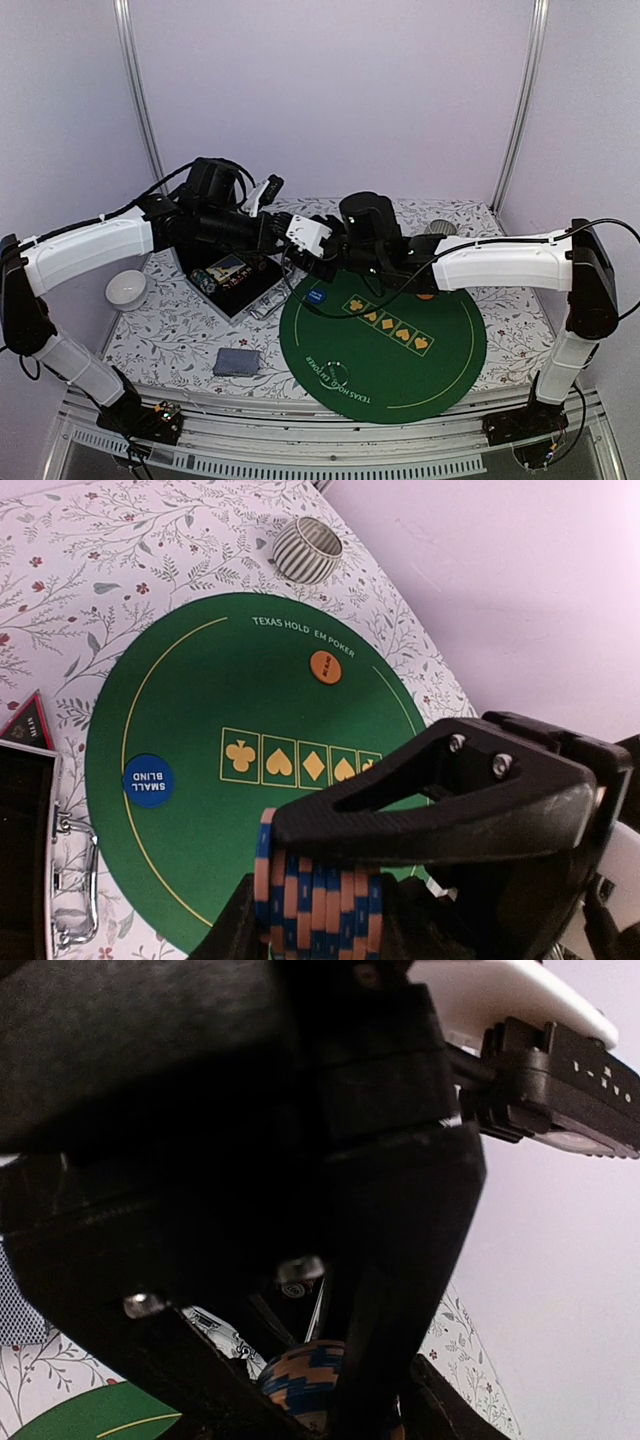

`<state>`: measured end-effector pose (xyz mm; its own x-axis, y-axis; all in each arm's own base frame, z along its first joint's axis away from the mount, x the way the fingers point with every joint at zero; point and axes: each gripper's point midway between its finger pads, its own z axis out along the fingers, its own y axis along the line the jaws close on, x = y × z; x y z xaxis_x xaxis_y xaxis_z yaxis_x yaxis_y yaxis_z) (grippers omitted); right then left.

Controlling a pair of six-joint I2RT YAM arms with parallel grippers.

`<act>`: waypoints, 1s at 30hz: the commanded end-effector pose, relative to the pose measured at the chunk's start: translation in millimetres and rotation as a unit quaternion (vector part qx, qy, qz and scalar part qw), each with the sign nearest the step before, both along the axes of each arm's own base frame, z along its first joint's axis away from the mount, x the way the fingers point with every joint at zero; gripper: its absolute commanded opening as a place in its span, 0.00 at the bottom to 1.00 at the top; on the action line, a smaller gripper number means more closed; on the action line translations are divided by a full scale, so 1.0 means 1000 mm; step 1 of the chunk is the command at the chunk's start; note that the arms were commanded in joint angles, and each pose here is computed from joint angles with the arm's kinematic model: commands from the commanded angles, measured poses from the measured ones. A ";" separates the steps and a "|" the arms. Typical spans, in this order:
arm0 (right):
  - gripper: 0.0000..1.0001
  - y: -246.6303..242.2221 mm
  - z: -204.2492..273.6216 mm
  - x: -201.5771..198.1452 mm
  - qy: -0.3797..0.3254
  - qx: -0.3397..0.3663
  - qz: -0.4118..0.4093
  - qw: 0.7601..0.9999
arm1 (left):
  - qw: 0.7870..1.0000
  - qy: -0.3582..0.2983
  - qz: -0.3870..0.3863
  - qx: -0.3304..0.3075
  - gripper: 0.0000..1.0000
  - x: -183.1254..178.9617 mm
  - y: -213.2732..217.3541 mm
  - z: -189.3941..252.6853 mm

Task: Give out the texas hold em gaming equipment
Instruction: Pass from the left arm to the right

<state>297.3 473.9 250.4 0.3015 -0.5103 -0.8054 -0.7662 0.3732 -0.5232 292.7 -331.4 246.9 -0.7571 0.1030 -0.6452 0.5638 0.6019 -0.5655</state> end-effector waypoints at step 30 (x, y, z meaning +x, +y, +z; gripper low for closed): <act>0.02 -0.012 0.013 0.016 -0.058 -0.022 -0.030 0.998 | 0.999 -0.013 -0.046 -0.026 0.04 -0.014 -0.015 0.009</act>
